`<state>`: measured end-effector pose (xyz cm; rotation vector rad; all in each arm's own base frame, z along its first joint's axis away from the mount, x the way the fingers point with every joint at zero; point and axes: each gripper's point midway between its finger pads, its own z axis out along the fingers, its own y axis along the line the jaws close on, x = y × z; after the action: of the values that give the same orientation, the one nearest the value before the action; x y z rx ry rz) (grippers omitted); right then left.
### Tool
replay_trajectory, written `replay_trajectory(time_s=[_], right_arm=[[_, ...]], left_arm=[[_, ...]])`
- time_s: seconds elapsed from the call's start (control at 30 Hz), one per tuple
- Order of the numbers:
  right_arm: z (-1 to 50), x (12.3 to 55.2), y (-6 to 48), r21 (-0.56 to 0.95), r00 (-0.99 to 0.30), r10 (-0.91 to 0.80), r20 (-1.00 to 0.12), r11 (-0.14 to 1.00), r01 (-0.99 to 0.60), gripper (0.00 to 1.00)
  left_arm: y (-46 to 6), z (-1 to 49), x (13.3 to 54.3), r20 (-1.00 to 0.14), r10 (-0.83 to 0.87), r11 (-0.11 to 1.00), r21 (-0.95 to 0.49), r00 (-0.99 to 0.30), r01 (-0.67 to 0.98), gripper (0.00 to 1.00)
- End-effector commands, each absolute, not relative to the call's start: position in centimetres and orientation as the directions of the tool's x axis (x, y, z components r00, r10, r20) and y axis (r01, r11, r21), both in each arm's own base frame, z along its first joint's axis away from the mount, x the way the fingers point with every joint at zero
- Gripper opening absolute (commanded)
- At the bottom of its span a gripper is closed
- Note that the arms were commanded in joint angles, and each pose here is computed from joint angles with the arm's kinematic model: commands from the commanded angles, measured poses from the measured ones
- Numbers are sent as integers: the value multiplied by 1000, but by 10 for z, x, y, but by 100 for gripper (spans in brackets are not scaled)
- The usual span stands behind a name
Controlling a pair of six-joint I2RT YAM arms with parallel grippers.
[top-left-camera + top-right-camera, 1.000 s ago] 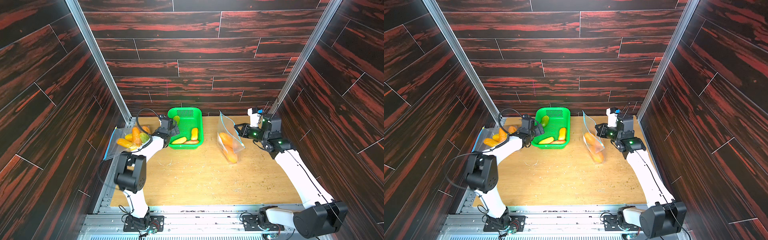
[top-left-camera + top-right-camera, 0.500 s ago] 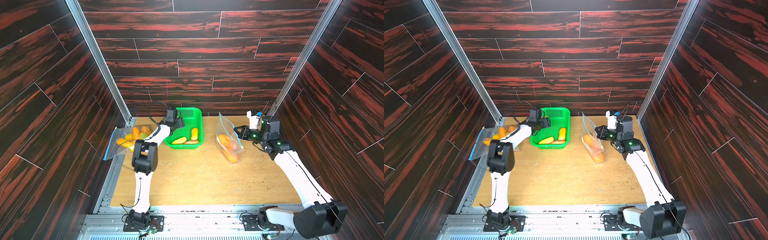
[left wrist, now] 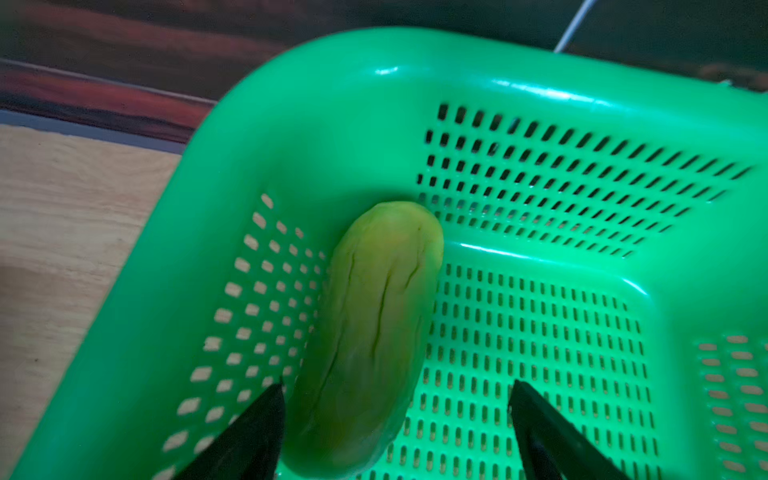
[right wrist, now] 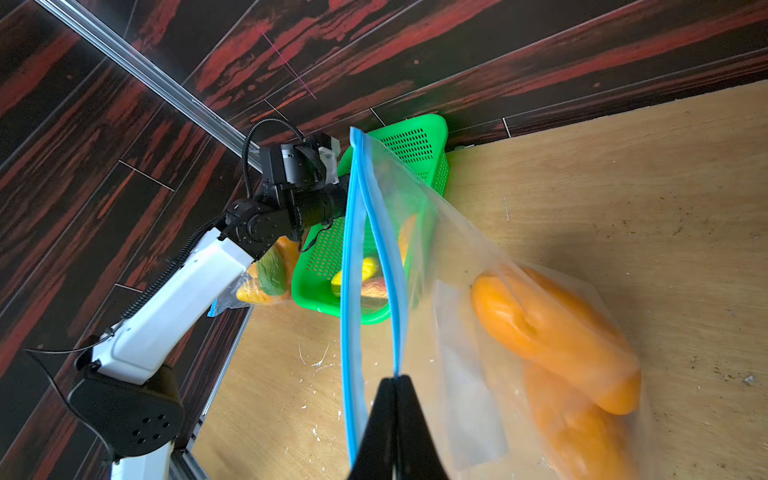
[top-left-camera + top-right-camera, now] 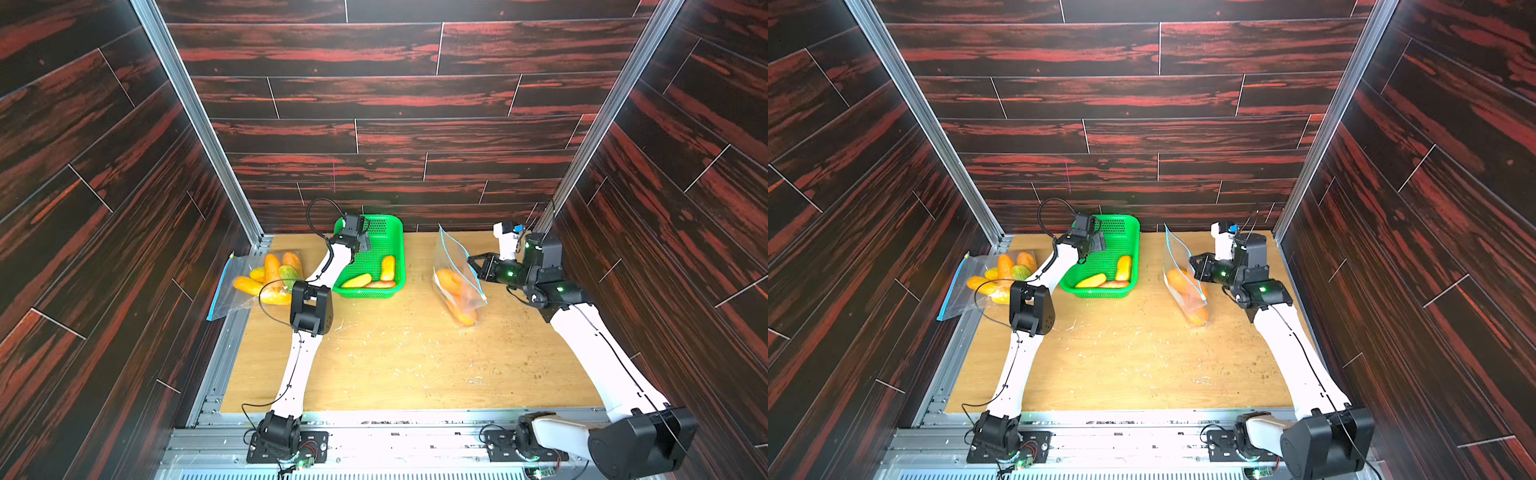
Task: Place the mango in a zip-top bag and seal the zipper
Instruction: Pick up the mango from the basket.
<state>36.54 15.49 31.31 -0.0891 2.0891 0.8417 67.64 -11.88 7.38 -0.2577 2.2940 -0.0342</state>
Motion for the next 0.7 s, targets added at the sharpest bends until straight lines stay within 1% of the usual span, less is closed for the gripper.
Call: replay_trajectory(time_s=[0.0, 0.17, 0.27, 0.33, 0.43, 0.47, 0.57, 0.6, 0.67], right_arm=[[312, 362, 155, 531, -631, 219, -744, 767, -360, 0], [311, 363, 155, 529, -631, 216, -745, 768, -361, 0], [311, 362, 154, 526, -631, 213, -746, 770, -362, 0], [312, 362, 153, 522, -628, 212, -749, 772, -361, 0], [312, 362, 153, 523, -628, 212, -748, 771, -363, 0], [313, 362, 153, 523, -626, 213, -750, 771, -364, 0], [312, 361, 154, 525, -629, 213, -747, 770, -362, 0], [312, 361, 153, 525, -628, 214, -748, 770, -363, 0], [312, 362, 154, 526, -627, 217, -748, 769, -363, 0]], left_arm=[[-114, 55, 669, -690, -210, 976, -101, -693, -195, 83], [-141, 52, 661, -631, -250, 965, -226, -735, -134, 71], [-149, 59, 659, -629, -295, 945, -303, -719, -122, 70], [-141, 63, 661, -659, -313, 945, -290, -684, -153, 70], [-127, 59, 667, -664, -318, 947, -254, -677, -195, 64], [-127, 56, 669, -657, -316, 948, -250, -684, -198, 61], [-130, 49, 666, -611, -336, 938, -288, -717, -194, 37], [-132, 50, 664, -598, -345, 932, -309, -724, -190, 32], [-138, 61, 661, -595, -356, 922, -349, -721, -167, 25]])
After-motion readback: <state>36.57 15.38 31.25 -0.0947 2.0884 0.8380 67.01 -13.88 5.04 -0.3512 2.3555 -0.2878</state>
